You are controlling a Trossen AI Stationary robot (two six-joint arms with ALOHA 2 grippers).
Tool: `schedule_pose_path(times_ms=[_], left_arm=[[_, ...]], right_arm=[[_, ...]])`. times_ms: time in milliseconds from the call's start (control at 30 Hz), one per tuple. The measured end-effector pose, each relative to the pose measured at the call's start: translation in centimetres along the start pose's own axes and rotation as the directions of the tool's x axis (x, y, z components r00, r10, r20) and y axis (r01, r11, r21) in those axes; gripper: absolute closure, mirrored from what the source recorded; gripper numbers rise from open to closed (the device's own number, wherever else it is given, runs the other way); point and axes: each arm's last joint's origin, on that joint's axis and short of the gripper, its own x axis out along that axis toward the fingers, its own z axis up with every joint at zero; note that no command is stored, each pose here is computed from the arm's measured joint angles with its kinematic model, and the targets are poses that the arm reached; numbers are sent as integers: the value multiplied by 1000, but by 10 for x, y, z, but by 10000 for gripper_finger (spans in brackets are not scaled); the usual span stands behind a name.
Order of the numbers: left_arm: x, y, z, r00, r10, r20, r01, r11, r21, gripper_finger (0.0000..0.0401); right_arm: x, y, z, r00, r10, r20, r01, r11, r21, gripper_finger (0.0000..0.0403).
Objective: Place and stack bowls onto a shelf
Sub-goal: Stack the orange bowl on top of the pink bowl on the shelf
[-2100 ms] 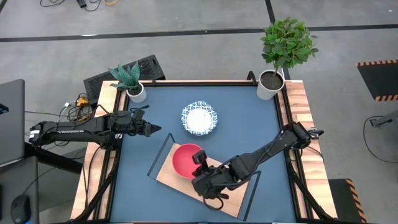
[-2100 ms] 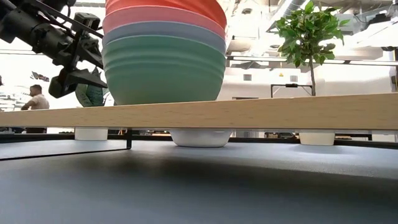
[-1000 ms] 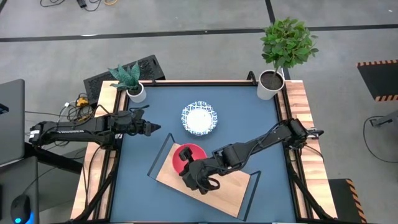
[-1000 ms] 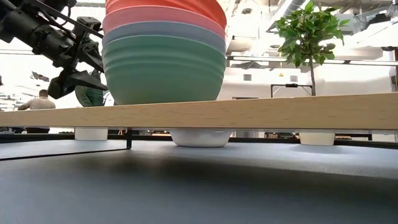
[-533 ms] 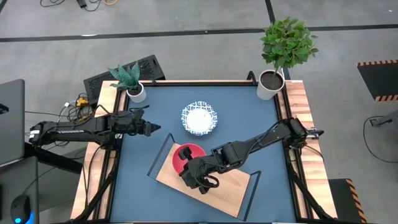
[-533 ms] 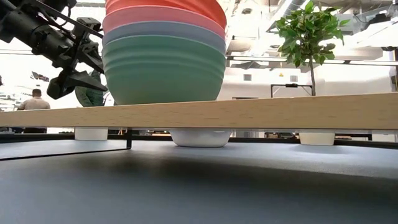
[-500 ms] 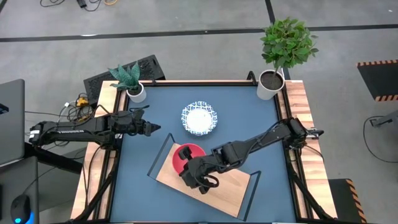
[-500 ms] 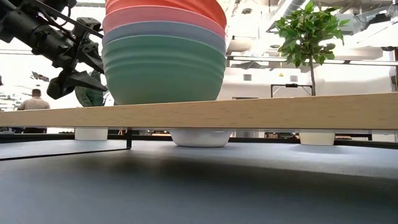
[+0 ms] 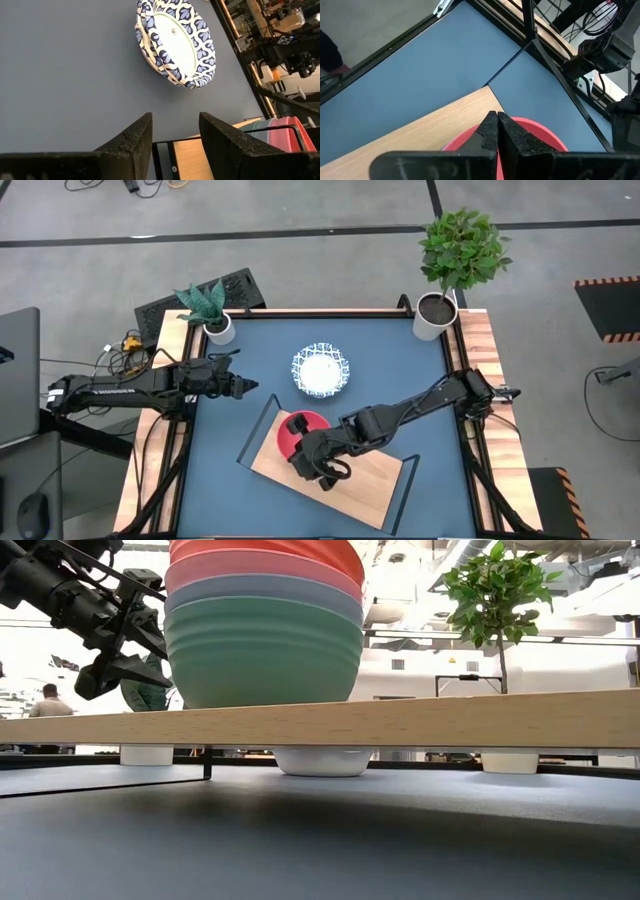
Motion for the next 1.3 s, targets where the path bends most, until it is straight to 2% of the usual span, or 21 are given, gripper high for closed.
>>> schedule_pose_path(times_ms=[133, 333, 500, 600, 700, 733, 800, 867, 967, 1033, 1133, 1233, 1300], left_arm=[[0, 0, 0, 1000, 0, 0, 0, 1000, 0, 254], [0, 0, 0, 1000, 0, 0, 0, 1000, -1, 254], [0, 0, 0, 1000, 1, -1, -1, 1000, -1, 254], [0, 0, 0, 1000, -1, 0, 1, 1000, -1, 254], [0, 0, 0, 1000, -4, 0, 4, 1000, -10, 254], [0, -1, 0, 1000, -8, -2, 8, 1000, -10, 254], [0, -1, 0, 1000, -10, -2, 10, 1000, -12, 254], [0, -1, 0, 1000, -12, 0, 12, 1000, -19, 254], [0, -1, 0, 1000, -12, 0, 12, 1000, -16, 254], [0, -1, 0, 1000, -11, -1, 11, 1000, -10, 254], [0, -1, 0, 1000, -11, -1, 11, 1000, -5, 254], [0, 0, 0, 1000, -3, -4, 3, 1000, 8, 254], [0, 0, 0, 1000, -3, 3, 3, 1000, 10, 254]], right_arm=[[2, 0, -1, 1000, 22, 3, -22, 1000, 6, 376], [31, 11, -15, 997, 52, -61, -52, 999, 9, 369], [24, 8, -11, 998, 37, -42, -37, 999, -8, 379], [7, 1, -4, 999, -32, -35, 30, 998, -49, 376], [-18, -9, 3, 980, -188, -59, 185, 981, -54, 367], [-27, -15, 3, 969, -232, -81, 229, 973, -40, 365], [-43, -27, -1, 960, -254, -117, 257, 966, 13, 364], [-56, -38, -8, 970, -195, -147, 211, 972, 100, 371], [-57, -47, -20, 989, -72, -127, 97, 974, 204, 386], [-52, -40, -32, 990, -24, -139, 55, 974, 222, 386], [-54, -28, -42, 997, -35, -68, 51, 967, 250, 386], [-72, -22, -48, 994, -99, 38, 83, 951, 298, 384], [-77, -18, -59, 990, -130, 49, 108, 941, 321, 384]])
